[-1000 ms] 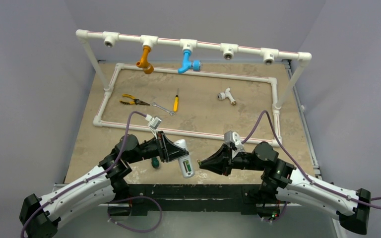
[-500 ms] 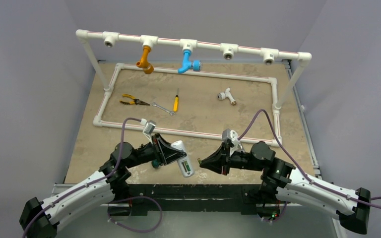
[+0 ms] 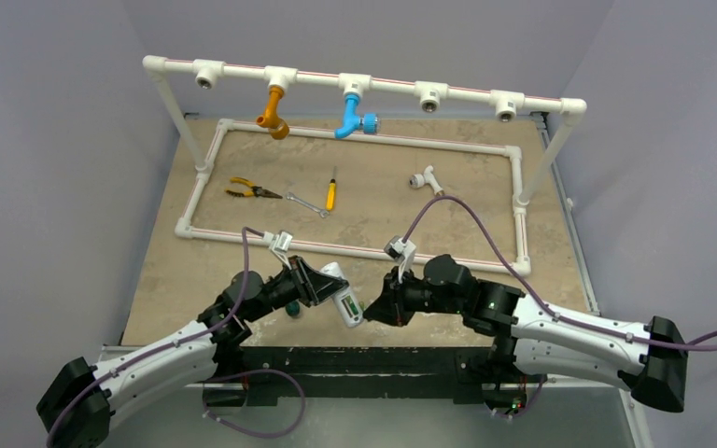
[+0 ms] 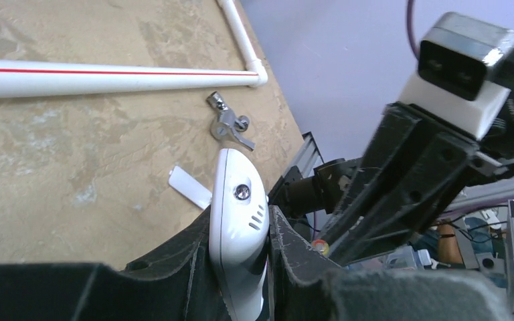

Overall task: Load the batteries into the remote control
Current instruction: Load the battery into the remote control.

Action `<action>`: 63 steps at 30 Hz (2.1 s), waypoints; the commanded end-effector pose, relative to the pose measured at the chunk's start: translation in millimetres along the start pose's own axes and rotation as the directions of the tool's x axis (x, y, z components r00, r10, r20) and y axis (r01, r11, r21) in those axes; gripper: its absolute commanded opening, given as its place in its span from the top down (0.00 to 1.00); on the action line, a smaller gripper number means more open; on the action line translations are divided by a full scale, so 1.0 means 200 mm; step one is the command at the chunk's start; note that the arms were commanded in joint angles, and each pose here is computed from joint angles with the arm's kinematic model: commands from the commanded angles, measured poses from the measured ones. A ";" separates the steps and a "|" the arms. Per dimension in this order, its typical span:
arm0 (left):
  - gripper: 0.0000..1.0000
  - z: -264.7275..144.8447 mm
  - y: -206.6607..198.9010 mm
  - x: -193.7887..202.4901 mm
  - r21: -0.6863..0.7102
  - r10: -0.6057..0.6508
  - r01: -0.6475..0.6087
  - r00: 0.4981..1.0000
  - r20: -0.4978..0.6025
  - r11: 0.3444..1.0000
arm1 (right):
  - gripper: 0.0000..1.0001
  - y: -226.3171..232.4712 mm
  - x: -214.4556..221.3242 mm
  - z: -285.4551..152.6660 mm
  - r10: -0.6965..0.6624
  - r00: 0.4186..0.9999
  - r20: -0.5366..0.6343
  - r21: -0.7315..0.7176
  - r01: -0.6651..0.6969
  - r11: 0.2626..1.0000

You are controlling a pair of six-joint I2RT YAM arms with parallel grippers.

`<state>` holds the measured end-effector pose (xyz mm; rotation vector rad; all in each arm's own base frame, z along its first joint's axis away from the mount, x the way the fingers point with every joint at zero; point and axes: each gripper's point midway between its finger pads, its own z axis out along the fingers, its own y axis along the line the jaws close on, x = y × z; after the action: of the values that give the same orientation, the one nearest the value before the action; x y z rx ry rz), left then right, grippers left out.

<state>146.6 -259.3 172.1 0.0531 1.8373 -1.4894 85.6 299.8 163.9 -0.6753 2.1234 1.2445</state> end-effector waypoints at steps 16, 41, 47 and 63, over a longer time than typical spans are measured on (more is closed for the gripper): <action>1.00 0.04 0.03 -0.06 -0.034 -0.184 0.187 0.979 0.085 0.982 | 1.00 -0.04 -0.10 0.03 0.049 0.986 -0.161 0.252 -0.007 0.968; 1.00 0.05 0.04 -0.05 -0.059 -0.197 0.202 0.978 0.072 0.978 | 1.00 0.02 -0.13 0.14 0.076 0.981 -0.178 0.213 -0.037 0.976; 1.00 0.05 0.03 -0.07 -0.052 -0.201 0.206 0.975 0.090 0.977 | 1.00 0.02 -0.10 0.17 0.106 0.977 -0.184 0.206 -0.067 0.976; 1.00 0.06 0.02 -0.08 -0.042 -0.205 0.209 0.975 0.086 0.977 | 1.00 -0.02 -0.05 0.21 0.121 0.969 -0.216 0.235 -0.069 0.970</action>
<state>161.8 -257.1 146.9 -0.2339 1.9640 -1.4831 105.8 327.1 140.6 -0.6499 2.4965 0.9412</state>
